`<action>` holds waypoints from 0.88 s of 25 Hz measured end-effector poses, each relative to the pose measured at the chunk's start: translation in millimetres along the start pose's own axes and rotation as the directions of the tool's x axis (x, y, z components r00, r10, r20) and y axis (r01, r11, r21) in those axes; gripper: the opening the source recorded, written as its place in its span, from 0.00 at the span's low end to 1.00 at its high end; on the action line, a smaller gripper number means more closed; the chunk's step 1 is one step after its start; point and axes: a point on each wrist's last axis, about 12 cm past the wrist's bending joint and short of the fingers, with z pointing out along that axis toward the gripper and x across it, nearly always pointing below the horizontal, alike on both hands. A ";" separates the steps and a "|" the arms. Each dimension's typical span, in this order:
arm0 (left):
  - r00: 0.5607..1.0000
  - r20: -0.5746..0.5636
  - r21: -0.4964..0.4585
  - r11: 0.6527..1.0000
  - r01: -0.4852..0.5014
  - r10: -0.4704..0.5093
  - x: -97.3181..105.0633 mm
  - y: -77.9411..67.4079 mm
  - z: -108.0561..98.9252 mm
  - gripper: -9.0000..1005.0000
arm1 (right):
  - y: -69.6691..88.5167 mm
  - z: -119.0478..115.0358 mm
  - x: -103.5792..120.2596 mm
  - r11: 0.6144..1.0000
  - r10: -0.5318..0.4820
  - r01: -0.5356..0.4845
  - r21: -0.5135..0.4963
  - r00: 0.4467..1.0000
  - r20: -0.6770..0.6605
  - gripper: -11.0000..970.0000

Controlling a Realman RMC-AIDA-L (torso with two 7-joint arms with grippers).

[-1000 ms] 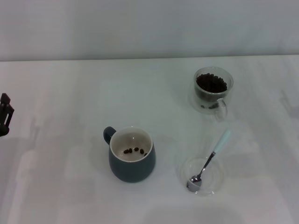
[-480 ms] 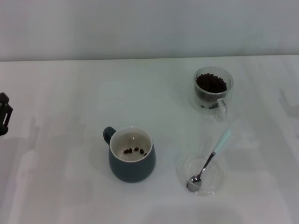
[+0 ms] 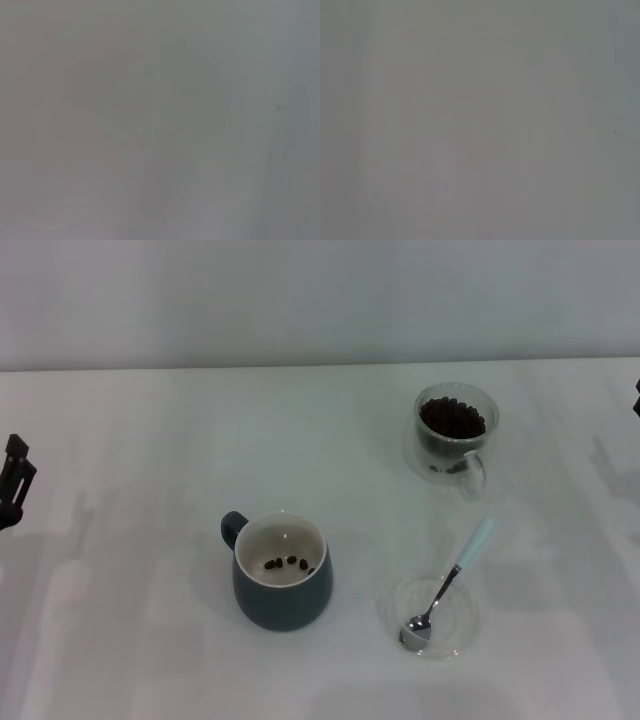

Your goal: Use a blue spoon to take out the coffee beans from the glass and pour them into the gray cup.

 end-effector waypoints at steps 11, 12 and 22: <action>1.000 0.000 -0.002 1.000 -0.004 0.004 0.3 -0.4 -0.5 0.79 | 3.9 -0.5 2.0 1.000 0.013 -0.013 -0.004 1.000 -0.010 0.84; 1.000 0.000 -0.003 1.000 -0.002 0.002 0.3 -0.3 -0.6 0.78 | 4.5 -0.1 2.0 1.000 0.014 -0.014 -0.006 1.000 -0.010 0.84; 1.000 -0.001 -0.005 1.000 -0.001 0.001 0.5 0.3 -1.4 0.78 | 8.7 4.6 2.6 1.000 0.026 -0.026 -0.008 0.999 -0.022 0.84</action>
